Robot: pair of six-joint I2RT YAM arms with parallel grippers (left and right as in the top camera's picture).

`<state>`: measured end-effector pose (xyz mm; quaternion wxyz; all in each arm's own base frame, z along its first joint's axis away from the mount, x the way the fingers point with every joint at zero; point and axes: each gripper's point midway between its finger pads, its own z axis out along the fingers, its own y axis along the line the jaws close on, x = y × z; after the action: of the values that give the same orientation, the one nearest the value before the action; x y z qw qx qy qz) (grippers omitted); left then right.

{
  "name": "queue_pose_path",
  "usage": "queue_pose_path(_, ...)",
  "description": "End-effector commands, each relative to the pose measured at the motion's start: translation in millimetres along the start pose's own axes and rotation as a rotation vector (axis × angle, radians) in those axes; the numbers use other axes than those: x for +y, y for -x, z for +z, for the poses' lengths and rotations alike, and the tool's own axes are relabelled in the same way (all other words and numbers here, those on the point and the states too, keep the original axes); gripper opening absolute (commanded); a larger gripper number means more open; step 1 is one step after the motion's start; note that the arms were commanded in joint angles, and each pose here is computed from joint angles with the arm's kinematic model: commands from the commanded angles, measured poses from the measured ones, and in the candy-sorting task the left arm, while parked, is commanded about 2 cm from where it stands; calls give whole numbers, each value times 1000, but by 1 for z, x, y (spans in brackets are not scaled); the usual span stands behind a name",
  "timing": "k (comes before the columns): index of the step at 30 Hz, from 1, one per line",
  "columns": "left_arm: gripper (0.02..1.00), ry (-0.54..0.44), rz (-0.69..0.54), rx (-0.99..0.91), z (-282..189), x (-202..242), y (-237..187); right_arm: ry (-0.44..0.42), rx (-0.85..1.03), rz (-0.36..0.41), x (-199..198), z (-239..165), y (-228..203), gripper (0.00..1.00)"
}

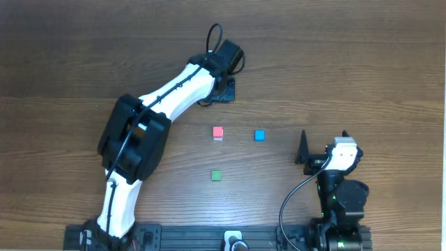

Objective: Stack Cubes

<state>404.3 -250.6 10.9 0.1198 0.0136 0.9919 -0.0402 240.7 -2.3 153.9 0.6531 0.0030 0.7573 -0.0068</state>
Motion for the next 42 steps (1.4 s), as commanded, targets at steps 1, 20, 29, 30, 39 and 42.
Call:
queue_pose_path(1, 167, -1, -6, 11, 2, -3, 0, 2, -2, -4, 0, 0, -2, 991)
queue_pose_path(20, 62, -2, -65, -147, -138, -29, -57, 2, -2, -4, 0, 0, -2, 991)
queue_pose_path(29, 45, 17, -95, -127, -110, -9, -106, 2, -2, -4, 0, 0, -2, 993)
queue_pose_path(30, 42, 20, -95, -130, -110, -9, -106, 2, -2, -4, 0, 0, -2, 993)
queue_pose_path(39, 45, 33, -98, -138, -103, -9, -103, 2, -2, -4, 0, 0, -2, 993)
queue_pose_path(42, 45, 37, -109, -135, -98, -9, -102, 2, -2, -4, 0, 0, -2, 991)
